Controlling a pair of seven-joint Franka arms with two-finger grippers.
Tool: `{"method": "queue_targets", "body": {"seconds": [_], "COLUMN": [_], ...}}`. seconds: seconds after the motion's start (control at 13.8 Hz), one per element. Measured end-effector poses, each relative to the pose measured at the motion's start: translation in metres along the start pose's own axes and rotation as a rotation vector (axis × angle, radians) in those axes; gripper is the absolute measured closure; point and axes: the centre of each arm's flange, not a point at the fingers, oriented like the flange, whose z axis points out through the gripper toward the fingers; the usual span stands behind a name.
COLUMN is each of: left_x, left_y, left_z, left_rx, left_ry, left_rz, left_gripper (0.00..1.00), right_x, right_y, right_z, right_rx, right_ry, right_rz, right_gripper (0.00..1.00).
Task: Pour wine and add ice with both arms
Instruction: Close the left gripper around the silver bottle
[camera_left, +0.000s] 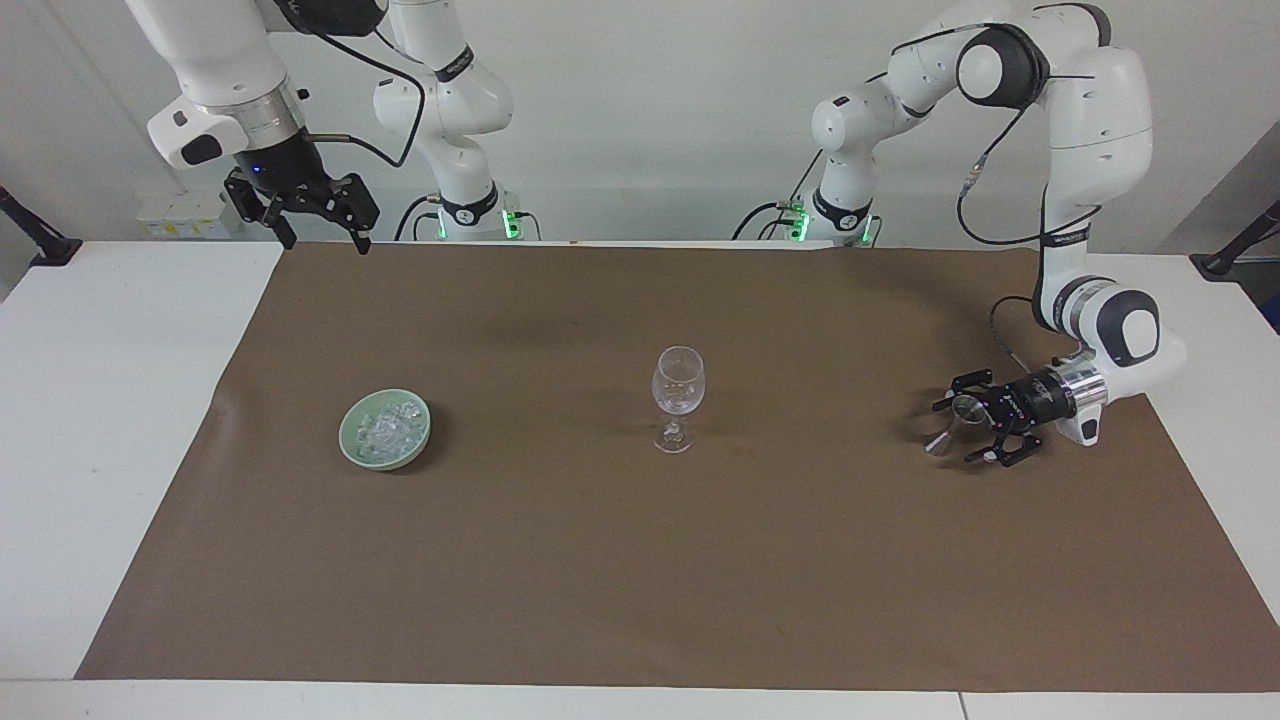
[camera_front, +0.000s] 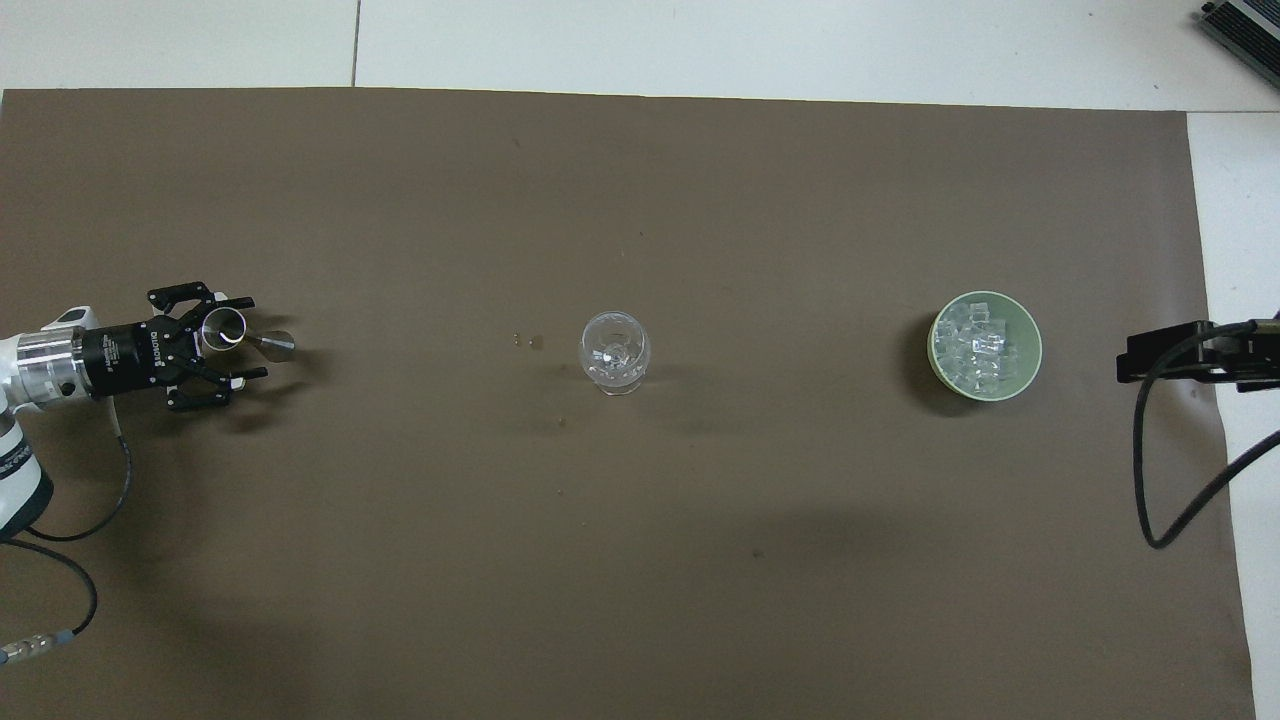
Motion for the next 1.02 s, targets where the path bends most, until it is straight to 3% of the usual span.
{"method": "queue_targets", "body": {"seconds": [0.36,0.51,1.02], "left_x": [0.0012,0.0013,0.0023], "left_y": [-0.0002,-0.0002,-0.0008], "left_z": [-0.0028,-0.0028,-0.0021], "left_rx": [-0.005,-0.005,-0.003], "left_ry": [0.003,0.003,0.002], "left_rz": [0.018,0.02,0.02], "left_gripper": [0.16,0.29,0.38], "right_x": [0.0,0.0,0.0], "right_y": [0.0,0.0,0.0], "right_z": [0.0,0.0,0.0], "right_rx": [0.0,0.0,0.0], "right_ry": [0.0,0.0,0.0], "right_rz": [0.0,0.0,0.0], "right_gripper": [0.0,0.0,0.0]}}
